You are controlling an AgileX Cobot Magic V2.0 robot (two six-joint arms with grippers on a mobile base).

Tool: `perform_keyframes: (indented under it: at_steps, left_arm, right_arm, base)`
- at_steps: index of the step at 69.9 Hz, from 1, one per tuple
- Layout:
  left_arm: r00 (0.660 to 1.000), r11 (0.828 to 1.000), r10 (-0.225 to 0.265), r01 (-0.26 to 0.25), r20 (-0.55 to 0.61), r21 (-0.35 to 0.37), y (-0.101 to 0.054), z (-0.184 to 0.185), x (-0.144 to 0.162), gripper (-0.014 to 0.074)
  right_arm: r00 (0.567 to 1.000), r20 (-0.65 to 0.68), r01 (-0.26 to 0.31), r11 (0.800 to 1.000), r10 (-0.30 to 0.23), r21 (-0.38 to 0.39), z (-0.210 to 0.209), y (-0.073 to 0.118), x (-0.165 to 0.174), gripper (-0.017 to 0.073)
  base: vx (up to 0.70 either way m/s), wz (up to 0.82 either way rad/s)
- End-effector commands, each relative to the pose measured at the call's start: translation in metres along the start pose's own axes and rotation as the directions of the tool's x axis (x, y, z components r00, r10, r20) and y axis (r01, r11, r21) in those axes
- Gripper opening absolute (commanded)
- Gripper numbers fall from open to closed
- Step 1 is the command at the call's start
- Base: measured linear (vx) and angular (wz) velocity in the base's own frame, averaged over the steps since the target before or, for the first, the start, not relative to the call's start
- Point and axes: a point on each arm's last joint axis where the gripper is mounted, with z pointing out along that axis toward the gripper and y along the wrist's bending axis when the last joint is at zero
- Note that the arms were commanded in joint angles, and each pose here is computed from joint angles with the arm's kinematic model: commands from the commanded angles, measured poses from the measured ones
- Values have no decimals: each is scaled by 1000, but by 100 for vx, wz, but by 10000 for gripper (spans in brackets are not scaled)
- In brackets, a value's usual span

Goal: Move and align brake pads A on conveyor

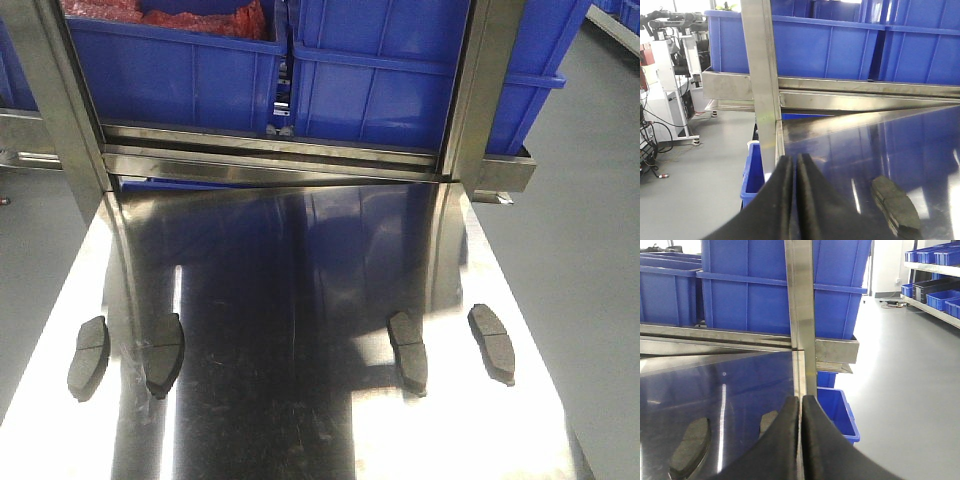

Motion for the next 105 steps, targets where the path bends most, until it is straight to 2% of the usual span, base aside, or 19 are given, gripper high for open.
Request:
perform_keyframes:
  at_steps: [1,68,74,81,86,96,105]
  left_arm:
    - [995,1000,-14,13,96,3,0,-2,-10,-6]
    - [995,1000,-14,13,96,3,0,-2,-10,-6]
    - [994,1000,5,-5,107,1,0,-2,-11,-6]
    - [994,1000,5,-5,111,1,0,-2,-13,-6]
    - [991,1000,5,-5,133,0,0,-4,-20,-6]
    - [986,1000,5,-5,166,-3,1,-8,-57,-6]
    - [999,1000,4,-4,42,-9,2,3,-94,-6]
  right_arm:
    - [998,68,4,1000,-5,2,0,0,-1,-3]
    - [998,68,4,1000,-5,2,0,0,-1,-3]
    - [998,68,4,1000,-5,2,0,0,-1,-3]
    - [998,68,4,1000,-5,2,0,0,-1,-3]
    - [998,68,4,1000,-5,2,0,0,-1,-3]
    - [998,68,4,1000,-5,2,0,0,-1,-3]
    - [998,68,4,1000,-5,2,0,0,-1,-3]
  base:
    - [0,0]
    - [0,0]
    - [0,0]
    - [0,0]
    - [0,0]
    - [0,0]
    - [0,0]
